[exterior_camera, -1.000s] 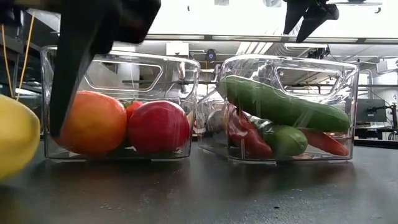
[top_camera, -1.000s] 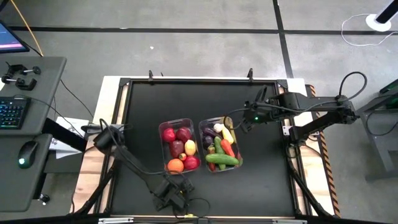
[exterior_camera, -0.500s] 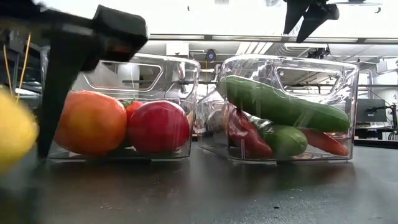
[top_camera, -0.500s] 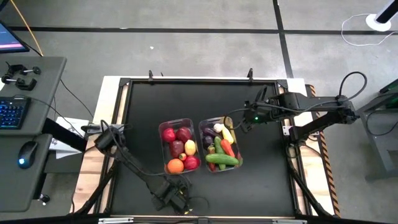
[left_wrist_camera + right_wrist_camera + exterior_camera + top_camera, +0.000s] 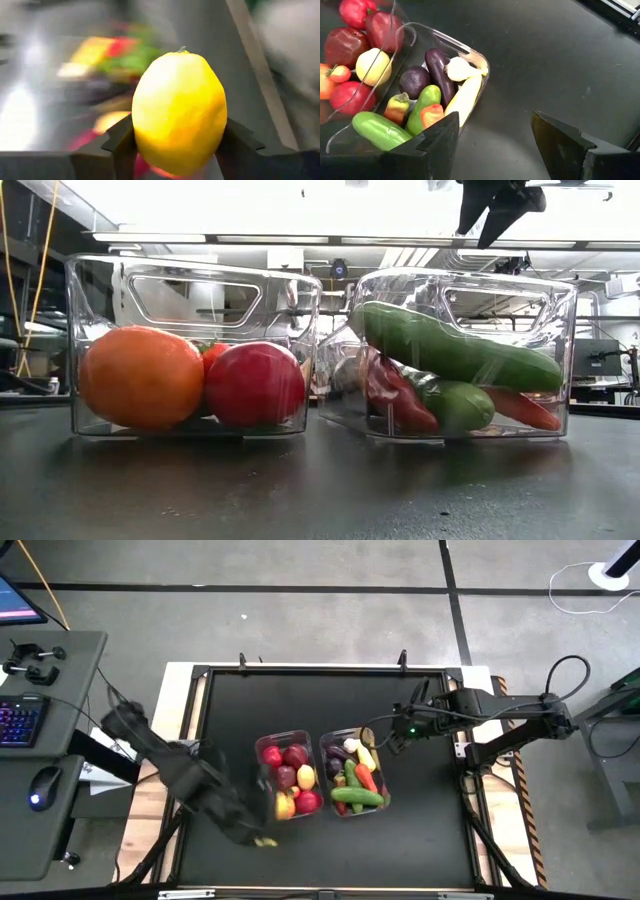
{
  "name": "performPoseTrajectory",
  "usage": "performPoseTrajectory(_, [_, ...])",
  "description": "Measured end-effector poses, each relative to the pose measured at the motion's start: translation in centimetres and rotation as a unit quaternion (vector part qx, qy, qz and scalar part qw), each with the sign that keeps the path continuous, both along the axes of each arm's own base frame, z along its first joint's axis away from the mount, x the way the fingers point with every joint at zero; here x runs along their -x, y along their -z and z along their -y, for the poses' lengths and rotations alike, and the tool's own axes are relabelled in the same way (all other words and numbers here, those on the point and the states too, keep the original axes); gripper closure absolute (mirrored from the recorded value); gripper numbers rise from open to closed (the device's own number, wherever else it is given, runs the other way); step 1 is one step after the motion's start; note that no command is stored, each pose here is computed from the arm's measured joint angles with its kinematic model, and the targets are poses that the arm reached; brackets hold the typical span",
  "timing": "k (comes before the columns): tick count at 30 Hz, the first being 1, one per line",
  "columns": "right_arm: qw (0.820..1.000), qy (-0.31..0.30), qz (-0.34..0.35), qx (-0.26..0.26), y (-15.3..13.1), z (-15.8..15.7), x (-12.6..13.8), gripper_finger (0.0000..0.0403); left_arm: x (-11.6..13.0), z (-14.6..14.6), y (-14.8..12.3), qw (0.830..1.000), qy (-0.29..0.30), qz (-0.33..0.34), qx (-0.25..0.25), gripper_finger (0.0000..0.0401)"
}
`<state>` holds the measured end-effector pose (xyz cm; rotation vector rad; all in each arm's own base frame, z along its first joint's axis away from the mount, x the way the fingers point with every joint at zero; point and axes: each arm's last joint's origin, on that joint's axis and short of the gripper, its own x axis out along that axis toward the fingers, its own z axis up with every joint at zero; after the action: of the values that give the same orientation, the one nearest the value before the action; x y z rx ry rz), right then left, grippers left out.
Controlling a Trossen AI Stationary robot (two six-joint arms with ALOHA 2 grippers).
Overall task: Sort produce into baskets
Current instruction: Put the lemon into the left transparent bin, then return to Home Position
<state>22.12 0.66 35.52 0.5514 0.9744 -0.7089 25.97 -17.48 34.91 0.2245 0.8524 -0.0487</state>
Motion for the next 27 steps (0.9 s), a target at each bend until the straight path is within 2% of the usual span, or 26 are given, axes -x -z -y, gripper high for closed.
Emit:
performPoseTrajectory(3, [1.000,0.000,0.000,0.000,0.0,0.0,0.0,0.0162,1.4,-2.4,-1.7,0.989,-0.124,0.067,-0.033,0.0178])
performPoseTrajectory(8, [1.000,-0.005,-0.001,0.002,0.0,0.0,0.0,0.0162,1.1,-5.3,0.6,0.976,-0.214,0.031,0.021,0.0152])
performPoseTrajectory(12, [1.000,-0.008,-0.003,0.004,0.0,0.0,0.0,0.0162,0.5,-6.8,2.9,0.966,-0.255,-0.008,0.050,0.0129])
performPoseTrajectory(15, [1.000,-0.015,-0.006,0.006,0.0,0.0,0.0,0.0162,0.1,-7.2,2.8,0.962,-0.266,0.003,0.059,0.0113])
performPoseTrajectory(19, [0.999,-0.028,-0.031,0.010,0.1,0.0,0.4,0.0162,0.5,-7.7,1.8,0.957,-0.279,0.040,0.063,0.0104])
performPoseTrajectory(24, [0.992,-0.045,-0.114,0.024,0.5,-0.7,2.0,0.0162,2.4,-8.1,0.7,0.938,-0.317,0.130,0.047,0.0103])
performPoseTrajectory(27, [0.988,-0.062,-0.134,0.040,0.4,-1.8,3.0,0.0162,4.1,-8.7,1.8,0.925,-0.329,0.169,0.082,0.0103])
